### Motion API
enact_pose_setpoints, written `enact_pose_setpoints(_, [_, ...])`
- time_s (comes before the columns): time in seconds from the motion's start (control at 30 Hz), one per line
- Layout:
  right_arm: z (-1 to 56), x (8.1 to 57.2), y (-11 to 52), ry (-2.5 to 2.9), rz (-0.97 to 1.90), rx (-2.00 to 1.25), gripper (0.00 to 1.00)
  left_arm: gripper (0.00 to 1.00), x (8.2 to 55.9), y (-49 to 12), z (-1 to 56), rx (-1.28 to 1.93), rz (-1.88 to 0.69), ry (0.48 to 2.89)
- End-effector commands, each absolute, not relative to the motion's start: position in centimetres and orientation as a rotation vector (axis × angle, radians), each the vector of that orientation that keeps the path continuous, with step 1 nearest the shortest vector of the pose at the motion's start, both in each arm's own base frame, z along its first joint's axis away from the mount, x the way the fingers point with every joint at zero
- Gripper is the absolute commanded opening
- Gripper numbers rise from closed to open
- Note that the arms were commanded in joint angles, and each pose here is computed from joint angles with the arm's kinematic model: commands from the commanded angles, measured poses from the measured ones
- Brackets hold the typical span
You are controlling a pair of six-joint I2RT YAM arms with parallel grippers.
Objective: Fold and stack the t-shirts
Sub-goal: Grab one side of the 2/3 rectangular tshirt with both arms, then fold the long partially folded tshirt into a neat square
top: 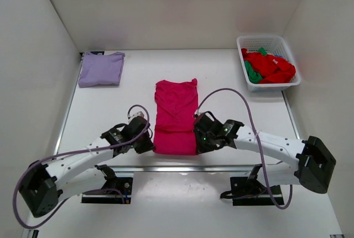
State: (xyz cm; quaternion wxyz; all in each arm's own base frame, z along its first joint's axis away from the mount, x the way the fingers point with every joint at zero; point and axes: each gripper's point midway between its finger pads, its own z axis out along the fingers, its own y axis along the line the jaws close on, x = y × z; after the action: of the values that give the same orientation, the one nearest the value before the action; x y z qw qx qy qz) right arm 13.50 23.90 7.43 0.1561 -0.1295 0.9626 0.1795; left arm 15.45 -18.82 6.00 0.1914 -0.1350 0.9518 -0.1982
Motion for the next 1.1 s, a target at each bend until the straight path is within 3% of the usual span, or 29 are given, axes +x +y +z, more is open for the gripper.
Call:
enact_pose_setpoints(0.0, [9.0, 12.7, 23.6, 2.731, 0.516, -0.252, 0.0, 0.0, 15.1, -17.7, 7.6, -0.461, -0.523, 2.628])
enact_pose_setpoints(0.1, [10.9, 13.1, 23.7, 2.683, 0.539, -0.234, 0.01, 0.0, 16.1, -17.5, 10.0, -0.482, -0.553, 2.582])
enact_pose_setpoints(0.53, [17.4, 22.9, 21.3, 2.596, 0.501, -0.228, 0.0, 0.0, 23.5, -19.2, 16.5, -0.442, -0.594, 2.531])
enact_pose_setpoints(1.07, [18.0, 35.2, 20.7, 2.576, 0.429, -0.273, 0.0, 0.0, 35.1, -18.9, 16.6, -0.461, -0.559, 2.549])
